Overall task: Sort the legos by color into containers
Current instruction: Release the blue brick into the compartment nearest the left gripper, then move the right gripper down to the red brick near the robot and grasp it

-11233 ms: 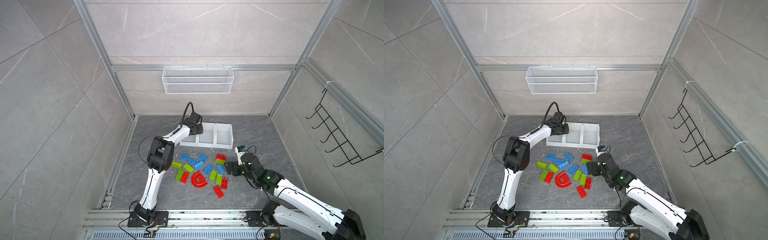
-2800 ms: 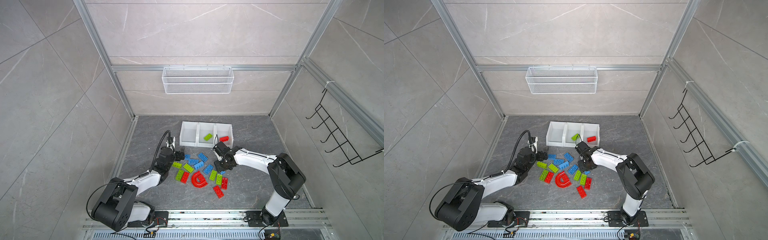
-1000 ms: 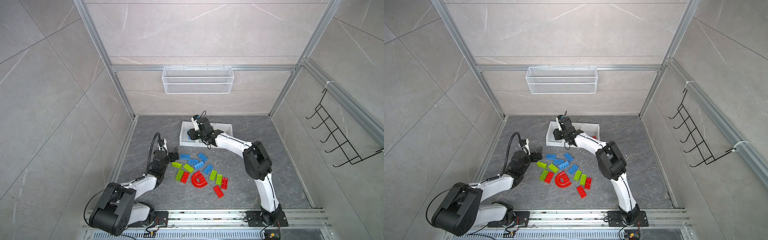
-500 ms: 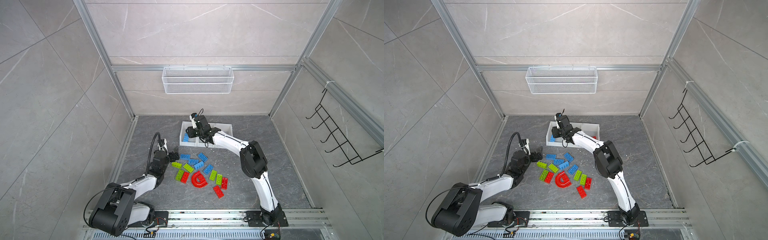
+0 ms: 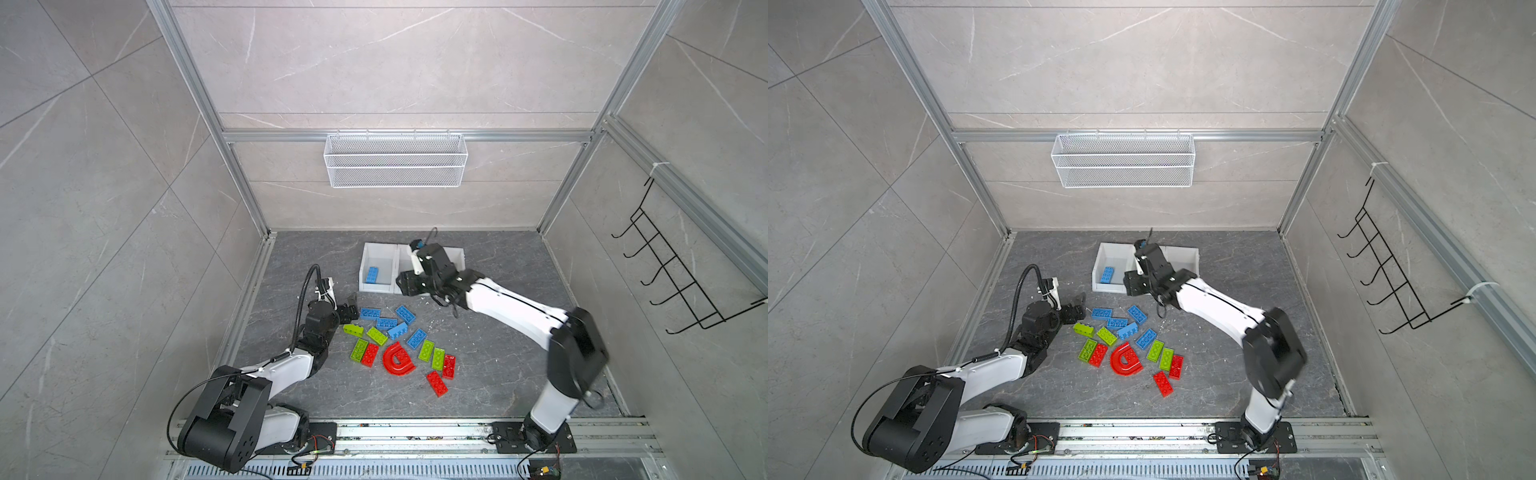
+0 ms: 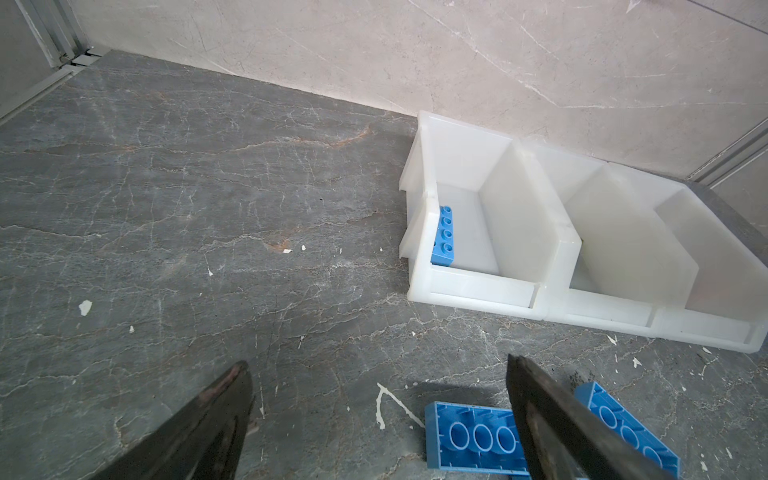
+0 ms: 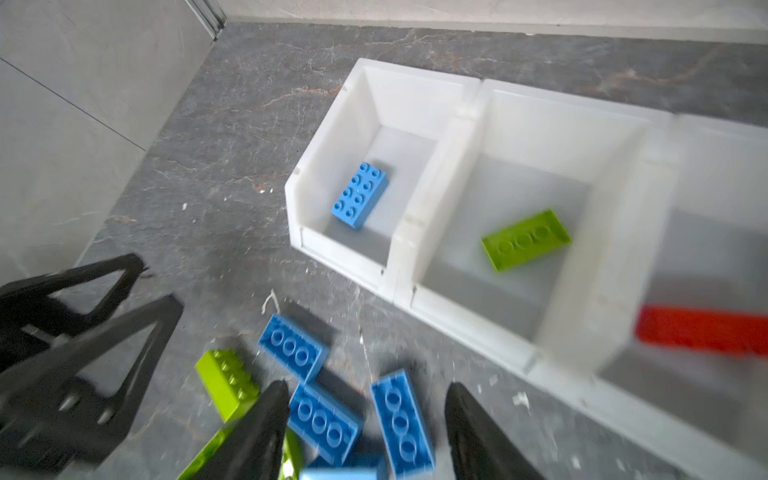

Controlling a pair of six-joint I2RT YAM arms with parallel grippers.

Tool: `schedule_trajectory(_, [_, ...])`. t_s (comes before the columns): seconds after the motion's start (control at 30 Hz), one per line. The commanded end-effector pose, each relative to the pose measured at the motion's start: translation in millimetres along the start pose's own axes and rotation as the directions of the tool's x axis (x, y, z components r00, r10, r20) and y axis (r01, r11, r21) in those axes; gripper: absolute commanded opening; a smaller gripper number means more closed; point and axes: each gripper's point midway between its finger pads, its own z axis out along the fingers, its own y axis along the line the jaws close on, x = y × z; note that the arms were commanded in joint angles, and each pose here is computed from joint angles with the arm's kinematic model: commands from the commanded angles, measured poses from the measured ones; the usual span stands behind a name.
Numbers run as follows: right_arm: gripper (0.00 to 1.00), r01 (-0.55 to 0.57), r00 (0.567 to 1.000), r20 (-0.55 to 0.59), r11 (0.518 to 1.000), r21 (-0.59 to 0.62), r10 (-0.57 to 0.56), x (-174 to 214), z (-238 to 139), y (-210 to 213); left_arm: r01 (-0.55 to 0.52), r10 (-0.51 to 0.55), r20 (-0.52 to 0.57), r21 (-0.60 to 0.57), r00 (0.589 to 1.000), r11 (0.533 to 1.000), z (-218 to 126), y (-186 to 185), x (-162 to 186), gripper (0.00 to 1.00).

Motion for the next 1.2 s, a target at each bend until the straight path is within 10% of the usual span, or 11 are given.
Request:
schedule_trajectory(0.0, [0.62,-0.082,0.988,-0.122,0.992,0.099,0.094,66.2,-43.2,-26.4,-0.001,-0.002,0.072,0.047,0.997,0.999,-2.6,-11.6,-22.5,0.97])
schedule_trajectory(0.33, [0.61,-0.170,0.945,-0.229,0.949,0.267,0.233,174.6,-108.7,-65.1,-0.011,0.008,0.051,0.058,0.999,0.998,2.3,-14.8,-19.4,0.97])
schedule_trajectory(1.17, [0.59,-0.129,0.902,-0.377,0.964,0.233,0.212,257.9,-53.4,-62.9,-0.026,0.024,0.043,0.052,0.999,0.998,3.1,-14.9,-19.5,0.97])
